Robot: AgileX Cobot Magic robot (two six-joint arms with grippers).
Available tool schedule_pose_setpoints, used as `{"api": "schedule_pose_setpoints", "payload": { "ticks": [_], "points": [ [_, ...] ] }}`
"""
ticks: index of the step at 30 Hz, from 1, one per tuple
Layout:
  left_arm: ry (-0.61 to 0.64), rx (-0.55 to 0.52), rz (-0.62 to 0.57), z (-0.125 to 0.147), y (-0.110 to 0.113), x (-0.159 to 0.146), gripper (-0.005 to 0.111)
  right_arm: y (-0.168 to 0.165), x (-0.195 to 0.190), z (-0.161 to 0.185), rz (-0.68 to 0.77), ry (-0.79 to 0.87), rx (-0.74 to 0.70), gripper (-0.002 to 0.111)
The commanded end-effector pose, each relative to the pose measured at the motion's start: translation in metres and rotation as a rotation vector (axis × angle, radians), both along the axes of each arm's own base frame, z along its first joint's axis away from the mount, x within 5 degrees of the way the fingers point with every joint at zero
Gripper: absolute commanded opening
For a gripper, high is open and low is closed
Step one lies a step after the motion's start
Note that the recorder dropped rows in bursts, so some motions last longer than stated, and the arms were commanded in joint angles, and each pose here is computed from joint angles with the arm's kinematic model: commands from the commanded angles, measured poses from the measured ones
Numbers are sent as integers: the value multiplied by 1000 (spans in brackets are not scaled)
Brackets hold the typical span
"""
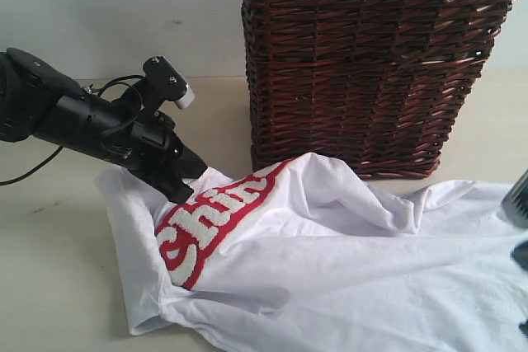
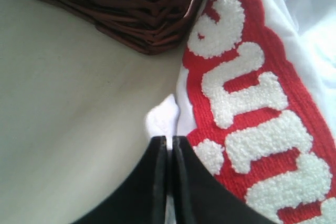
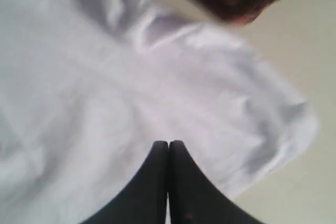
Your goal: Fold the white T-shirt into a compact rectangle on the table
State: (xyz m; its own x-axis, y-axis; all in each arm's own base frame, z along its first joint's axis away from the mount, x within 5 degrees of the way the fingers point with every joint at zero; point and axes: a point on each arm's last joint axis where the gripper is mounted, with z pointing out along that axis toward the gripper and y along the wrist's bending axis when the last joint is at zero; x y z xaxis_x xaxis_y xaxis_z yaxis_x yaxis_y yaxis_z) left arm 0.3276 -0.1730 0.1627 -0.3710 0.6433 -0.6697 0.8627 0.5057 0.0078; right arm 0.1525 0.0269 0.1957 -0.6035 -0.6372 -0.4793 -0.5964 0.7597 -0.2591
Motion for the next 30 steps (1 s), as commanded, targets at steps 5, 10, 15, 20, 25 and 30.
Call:
{"api": "schedule_pose_setpoints", "payload": {
  "ticks": [5, 10, 15, 20, 25, 30],
  "points": [
    [8, -13, 10, 1, -1, -1, 0, 6, 19, -45, 61, 240, -31, 0],
    [8, -13, 10, 1, -1, -1, 0, 5, 25, -69, 71, 332, -69, 0],
    [8, -13, 10, 1, -1, -1, 0, 4, 27, -94, 75, 427, -90, 0],
    [6, -12, 17, 1, 0, -1, 0, 2, 26, -110, 57, 505, -116, 0],
    [-21, 6, 114, 1, 13, 10, 0, -8, 22, -117, -8, 576, -208, 0],
    [-41, 33, 255, -2, 45, 23, 0, -26, 19, -114, -129, 606, -394, 0]
  ]
}}
